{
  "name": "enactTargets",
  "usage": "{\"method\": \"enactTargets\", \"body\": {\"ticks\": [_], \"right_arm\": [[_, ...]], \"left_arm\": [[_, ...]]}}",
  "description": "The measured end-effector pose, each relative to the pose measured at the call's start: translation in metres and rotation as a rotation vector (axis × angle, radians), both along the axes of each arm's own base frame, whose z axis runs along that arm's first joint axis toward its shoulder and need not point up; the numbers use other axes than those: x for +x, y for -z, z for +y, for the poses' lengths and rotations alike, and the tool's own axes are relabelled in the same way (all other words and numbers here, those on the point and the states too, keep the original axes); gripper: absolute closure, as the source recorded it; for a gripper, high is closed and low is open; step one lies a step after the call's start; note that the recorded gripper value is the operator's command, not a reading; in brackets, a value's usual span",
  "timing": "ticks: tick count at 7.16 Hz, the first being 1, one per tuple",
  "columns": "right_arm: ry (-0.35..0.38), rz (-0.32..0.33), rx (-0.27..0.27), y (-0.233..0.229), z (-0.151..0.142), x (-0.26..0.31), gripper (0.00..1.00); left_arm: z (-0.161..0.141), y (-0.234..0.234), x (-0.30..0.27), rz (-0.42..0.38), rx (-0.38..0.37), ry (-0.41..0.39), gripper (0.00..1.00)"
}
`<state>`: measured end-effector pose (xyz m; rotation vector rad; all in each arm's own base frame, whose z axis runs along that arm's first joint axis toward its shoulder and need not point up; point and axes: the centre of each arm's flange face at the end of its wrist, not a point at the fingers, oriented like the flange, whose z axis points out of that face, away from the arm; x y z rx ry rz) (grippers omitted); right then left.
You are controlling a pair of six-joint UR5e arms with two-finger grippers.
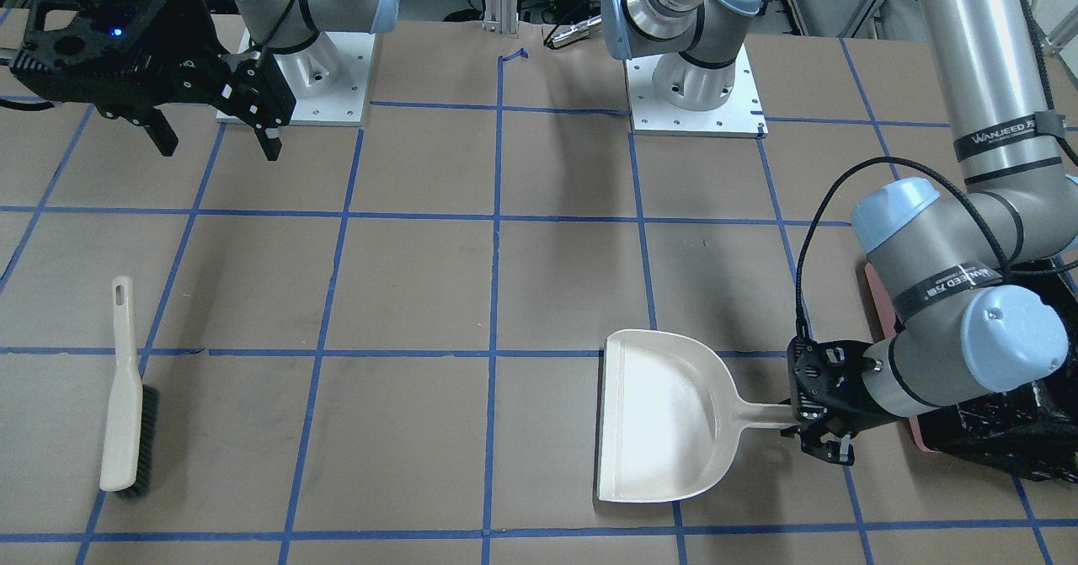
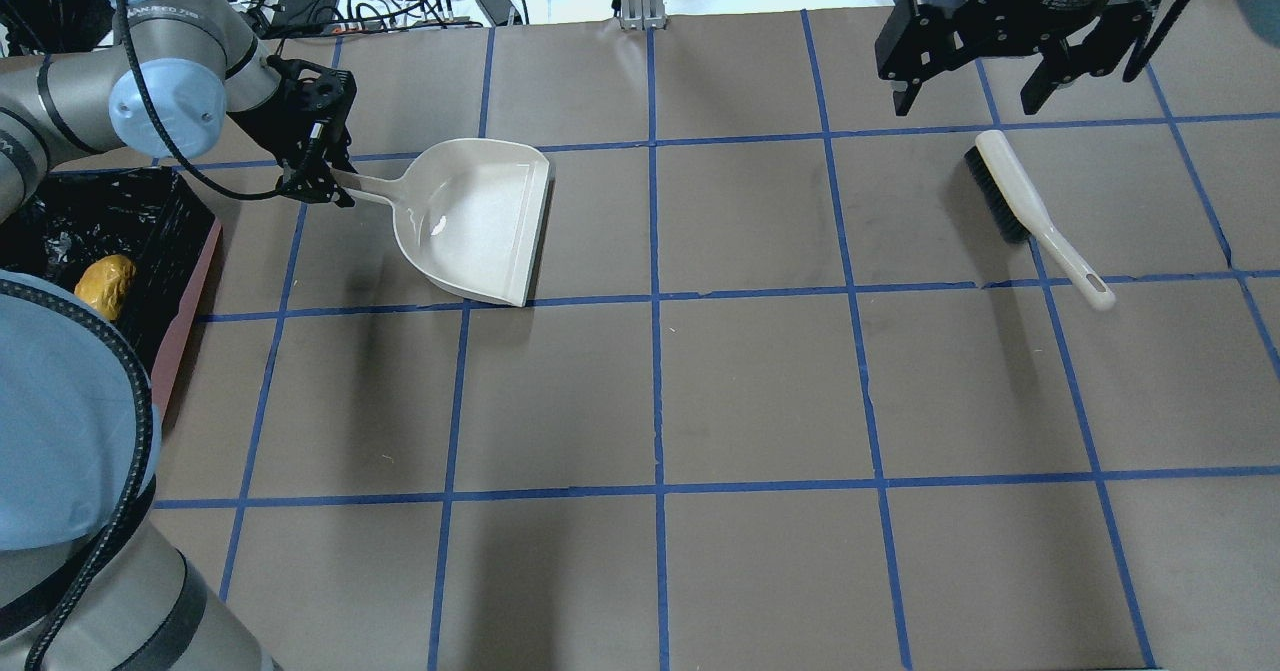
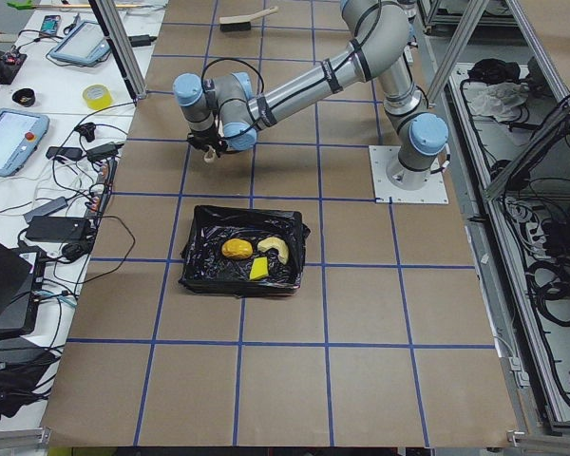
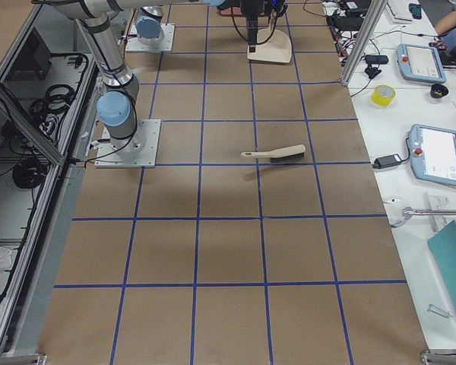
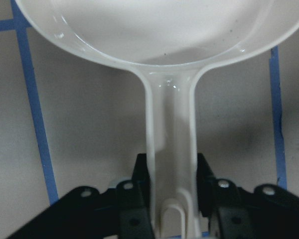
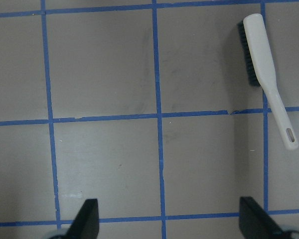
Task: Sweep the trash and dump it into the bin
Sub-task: 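Set the dustpan down with the left gripper and open it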
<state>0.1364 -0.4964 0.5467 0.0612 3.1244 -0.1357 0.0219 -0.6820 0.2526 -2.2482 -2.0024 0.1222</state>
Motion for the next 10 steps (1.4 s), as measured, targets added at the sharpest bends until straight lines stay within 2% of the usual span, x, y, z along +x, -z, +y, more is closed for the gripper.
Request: {"method": "enactTargets", "body": {"ticks": [4,7,8,9,10], "right_arm": [[-0.009,-0.015,0.009,0.004,0.0026,0.0048,0.0],[-0.01,-0.026,0.008,0.0037,0.0034,0.0069,0.0],[-0.01,-0.029,0.005,0.0025,0.0041,0.0072,0.0],[-0.011,-0.031,0.0,0.0007,0.0053,0.0074,0.0],[-0.012,-0.041,-0.008,-0.0018,0.0066,0.0084,0.0]], "left_arm": [[0.0055,0.0056,-0.0006,0.001,0.012,-0.001,0.88],[0.0077,0.0049,-0.0011,0.001,0.013,-0.002,0.52],[0.0079,0.0032,-0.0011,0.0,0.011,-0.005,0.51],[0.0081,0.0011,-0.0012,-0.001,0.009,-0.012,0.23],[0.0083,-0.0003,-0.0012,-0.002,0.008,-0.017,0.05]]}}
